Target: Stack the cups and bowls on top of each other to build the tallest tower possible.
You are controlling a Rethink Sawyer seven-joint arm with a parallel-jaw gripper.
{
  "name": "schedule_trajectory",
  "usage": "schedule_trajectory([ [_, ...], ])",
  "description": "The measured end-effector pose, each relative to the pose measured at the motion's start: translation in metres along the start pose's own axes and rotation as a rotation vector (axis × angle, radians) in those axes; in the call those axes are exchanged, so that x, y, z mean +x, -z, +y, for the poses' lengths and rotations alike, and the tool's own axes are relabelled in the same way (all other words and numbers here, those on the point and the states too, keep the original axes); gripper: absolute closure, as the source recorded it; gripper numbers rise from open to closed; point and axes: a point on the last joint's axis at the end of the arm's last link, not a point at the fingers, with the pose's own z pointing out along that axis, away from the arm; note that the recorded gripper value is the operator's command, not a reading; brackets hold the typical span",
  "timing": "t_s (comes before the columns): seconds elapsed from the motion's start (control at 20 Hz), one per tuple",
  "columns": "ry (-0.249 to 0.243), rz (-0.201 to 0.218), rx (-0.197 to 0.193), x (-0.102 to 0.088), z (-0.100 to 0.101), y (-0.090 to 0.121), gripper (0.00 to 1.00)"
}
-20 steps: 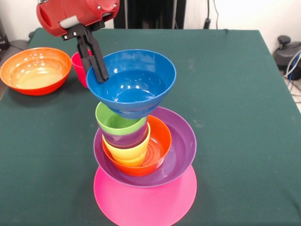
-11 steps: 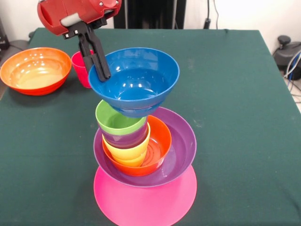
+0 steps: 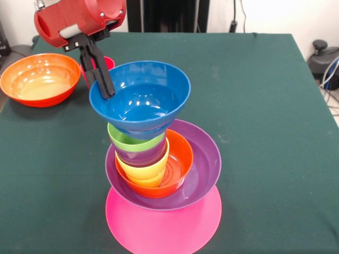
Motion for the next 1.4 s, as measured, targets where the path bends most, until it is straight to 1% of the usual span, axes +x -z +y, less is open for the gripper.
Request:
schedule_trajectory([
  [0.25,0.003,-0.004,-0.002,-0.0038,-0.0046,-0.0025,1.0],
  [0.75,0.036,-0.007,0.0,-0.0047,-0.0071,-0.0027,1.0],
  [1.4,0.037,-0.007,0.0,-0.0047,-0.0071,-0.0027,1.0],
])
